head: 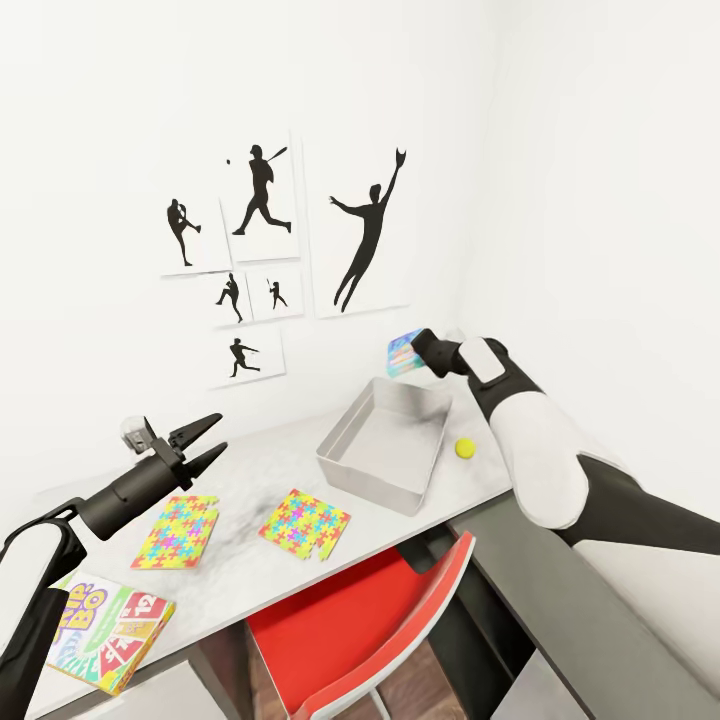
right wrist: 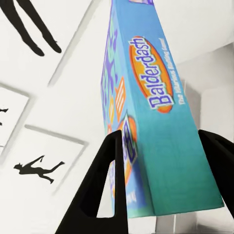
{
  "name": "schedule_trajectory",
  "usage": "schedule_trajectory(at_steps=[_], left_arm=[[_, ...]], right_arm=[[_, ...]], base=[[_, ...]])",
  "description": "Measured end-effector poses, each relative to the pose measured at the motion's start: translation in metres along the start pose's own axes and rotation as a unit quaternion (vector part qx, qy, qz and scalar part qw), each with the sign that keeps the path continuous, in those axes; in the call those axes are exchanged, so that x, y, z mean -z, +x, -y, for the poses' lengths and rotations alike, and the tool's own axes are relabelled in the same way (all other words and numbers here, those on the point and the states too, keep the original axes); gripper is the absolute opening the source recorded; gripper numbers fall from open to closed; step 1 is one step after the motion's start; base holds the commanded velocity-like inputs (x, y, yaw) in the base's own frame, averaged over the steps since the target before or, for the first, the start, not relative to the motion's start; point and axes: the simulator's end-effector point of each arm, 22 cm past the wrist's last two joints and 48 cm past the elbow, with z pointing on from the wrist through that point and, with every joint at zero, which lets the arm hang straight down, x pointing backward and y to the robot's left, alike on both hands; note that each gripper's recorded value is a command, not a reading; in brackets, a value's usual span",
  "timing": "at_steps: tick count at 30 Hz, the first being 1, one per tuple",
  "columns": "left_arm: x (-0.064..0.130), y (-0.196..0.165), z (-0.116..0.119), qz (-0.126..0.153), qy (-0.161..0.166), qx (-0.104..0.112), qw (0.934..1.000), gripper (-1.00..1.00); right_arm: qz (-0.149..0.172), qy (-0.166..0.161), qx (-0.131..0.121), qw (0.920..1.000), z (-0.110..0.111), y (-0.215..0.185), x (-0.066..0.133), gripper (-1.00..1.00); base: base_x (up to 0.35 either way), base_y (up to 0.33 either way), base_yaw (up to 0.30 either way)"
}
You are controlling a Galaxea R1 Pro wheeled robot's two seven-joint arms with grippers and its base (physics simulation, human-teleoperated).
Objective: Put all the toys in the child's room - the three board games (two on the bed and one on the table), the two jigsaw puzzles on the table, and the tennis ball on the table - inside the toy box on the table in the child's room.
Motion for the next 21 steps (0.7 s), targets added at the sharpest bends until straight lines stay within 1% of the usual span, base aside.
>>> schedule_trajectory(at_steps=[2,3,5,9,16,20,21], left_arm=[[0.0,0.0,0.0,-0.001,0.0,0.0,1.0,1.0],[0.0,0.0,0.0,-0.001,0.0,0.0,1.0,1.0],[0.0,0.001,-0.001,-0.001,-0.001,0.001,1.0,1.0],[-0.001,0.001,-0.001,-0.002,-0.001,0.001,1.0,1.0],[-0.002,0.002,-0.001,-0.003,0.0,0.001,1.0,1.0],[-0.002,0.003,-0.001,-0.003,0.0,0.001,1.0,1.0],[-0.002,0.003,-0.001,-0.003,0.0,0.001,1.0,1.0]], right_arm=[[0.0,0.003,-0.017,0.9998,0.002,0.003,-0.001,-1.0],[0.0,0.002,-0.018,0.9998,0.002,0.003,-0.001,-1.0],[0.0,0.005,-0.029,0.9996,0.004,0.005,-0.002,-1.0],[0.001,0.008,-0.041,0.9991,0.007,0.005,-0.003,-1.0],[0.012,0.014,-0.051,0.9986,0.012,0.001,-0.003,-1.0],[0.023,0.039,-0.055,0.9974,0.023,-0.004,-0.002,-1.0],[0.023,0.038,-0.057,0.9974,0.023,-0.004,-0.002,-1.0]], base=[[0.0,0.0,0.0],[0.0,0.0,0.0],[0.0,0.0,0.0],[0.0,0.0,0.0],[0.0,0.0,0.0],[0.0,0.0,0.0],[0.0,0.0,0.0]])
